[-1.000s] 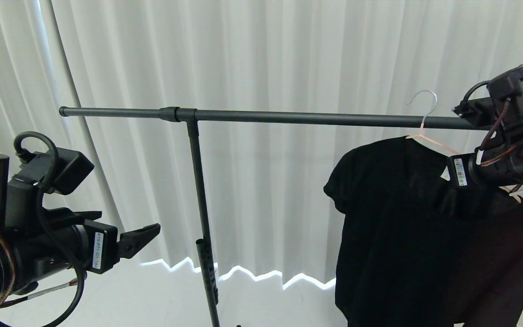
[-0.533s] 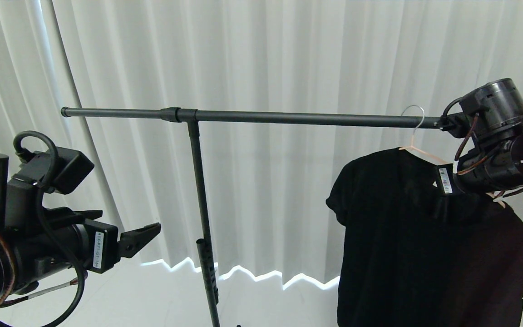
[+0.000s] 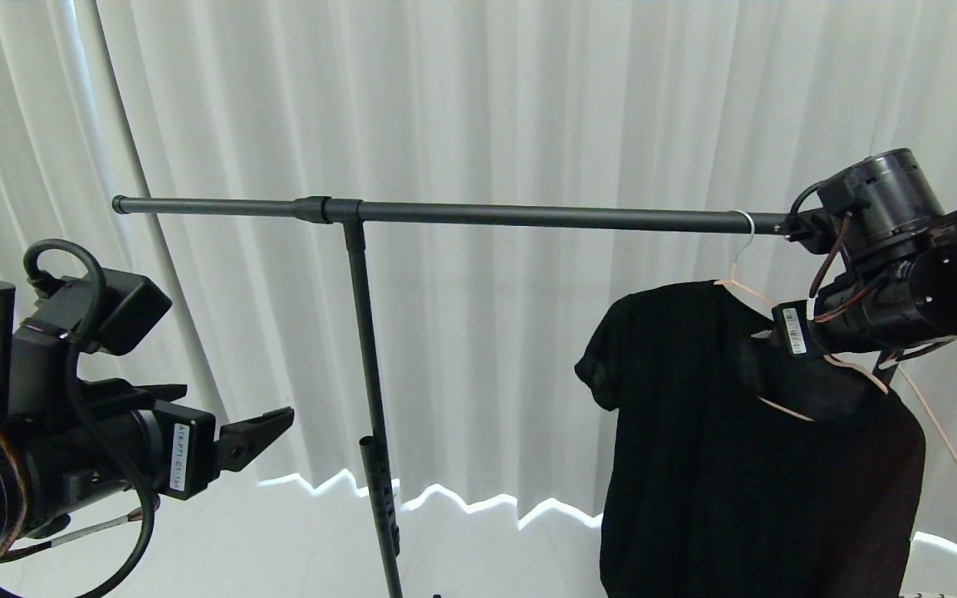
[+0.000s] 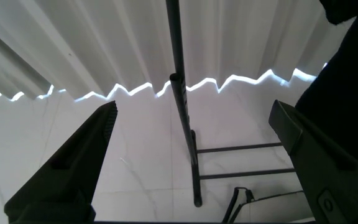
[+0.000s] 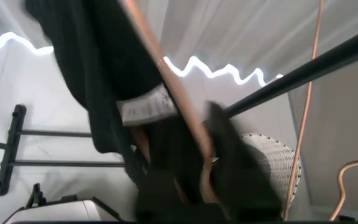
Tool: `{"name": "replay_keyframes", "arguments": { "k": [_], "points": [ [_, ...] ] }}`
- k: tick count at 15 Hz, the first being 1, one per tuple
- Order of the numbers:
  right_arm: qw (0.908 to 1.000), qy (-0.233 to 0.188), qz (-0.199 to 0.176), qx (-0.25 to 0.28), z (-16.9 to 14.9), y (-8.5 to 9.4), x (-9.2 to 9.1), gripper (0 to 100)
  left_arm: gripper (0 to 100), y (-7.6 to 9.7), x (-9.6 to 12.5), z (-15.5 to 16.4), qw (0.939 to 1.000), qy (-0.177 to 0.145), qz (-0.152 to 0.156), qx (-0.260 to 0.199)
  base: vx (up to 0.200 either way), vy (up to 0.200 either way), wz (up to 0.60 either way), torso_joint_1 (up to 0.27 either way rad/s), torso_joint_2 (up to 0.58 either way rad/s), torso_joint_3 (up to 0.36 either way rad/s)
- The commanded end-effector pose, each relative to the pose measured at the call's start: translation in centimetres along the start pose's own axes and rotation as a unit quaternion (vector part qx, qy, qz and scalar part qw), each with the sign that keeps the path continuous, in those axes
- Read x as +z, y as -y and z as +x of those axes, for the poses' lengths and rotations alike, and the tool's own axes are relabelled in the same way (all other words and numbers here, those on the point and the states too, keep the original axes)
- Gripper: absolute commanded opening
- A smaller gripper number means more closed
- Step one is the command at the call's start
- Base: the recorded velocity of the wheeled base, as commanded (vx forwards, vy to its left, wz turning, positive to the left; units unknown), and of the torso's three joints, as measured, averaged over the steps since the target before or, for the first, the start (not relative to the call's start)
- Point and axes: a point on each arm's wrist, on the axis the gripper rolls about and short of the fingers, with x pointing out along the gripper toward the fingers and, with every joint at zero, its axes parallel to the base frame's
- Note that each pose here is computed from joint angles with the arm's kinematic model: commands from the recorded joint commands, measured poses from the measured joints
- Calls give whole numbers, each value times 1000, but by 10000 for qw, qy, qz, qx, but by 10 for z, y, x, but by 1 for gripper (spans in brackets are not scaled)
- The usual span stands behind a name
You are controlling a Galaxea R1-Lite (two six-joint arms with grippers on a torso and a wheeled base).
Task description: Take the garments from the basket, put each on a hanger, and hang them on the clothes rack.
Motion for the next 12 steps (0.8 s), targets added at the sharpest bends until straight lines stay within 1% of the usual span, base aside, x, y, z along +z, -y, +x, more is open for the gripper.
{"name": "replay_keyframes", "arguments": {
  "k": [1, 2, 3, 5, 6, 7, 8, 11, 12],
  "points": [
    [9997, 218, 115, 73, -21, 9, 2, 100, 100, 0, 0, -1, 10000, 13, -11, 16, 0, 0, 0, 0, 0, 0],
    [9994, 302, 160, 106, -31, 14, 2, 100, 100, -1, 0, -1, 10000, 20, -15, 31, 0, 0, 0, 0, 0, 0],
    [9990, 367, 185, 179, -48, 23, 0, 100, 100, -1, -2, -1, 10000, -11, -12, 45, 0, 0, 0, 0, 0, 0],
    [9968, 583, 221, 504, -76, 35, -3, 100, 100, -1, -4, -3, 10000, -4, -13, 45, 0, 0, 0, 0, 0, 0],
    [9957, 663, 220, 600, -84, 38, -4, 100, 100, -1, -5, -4, 10000, 11, -18, 53, 0, 0, 0, 0, 0, 0],
    [9953, 746, 127, 605, -93, 43, -8, 100, 100, -1, -5, -4, 10000, 2, -21, 59, -200, 0, 0, 2, 2, 2],
    [9956, 756, -52, 542, -96, 48, -14, 100, 100, -2, -5, -5, 10000, 16, -27, 74, -200, 0, 0, -7, 2, 2],
    [9954, 681, -608, 281, -98, 63, -29, 100, 100, -2, -5, -5, 9997, 8, -27, 227, -200, 0, 0, 10, 4, 2],
    [9951, 669, -681, 244, -99, 65, -32, 100, 100, -3, -5, -6, 9997, 22, -33, 250, -200, 0, 0, -2, -2, 7]
  ]
}}
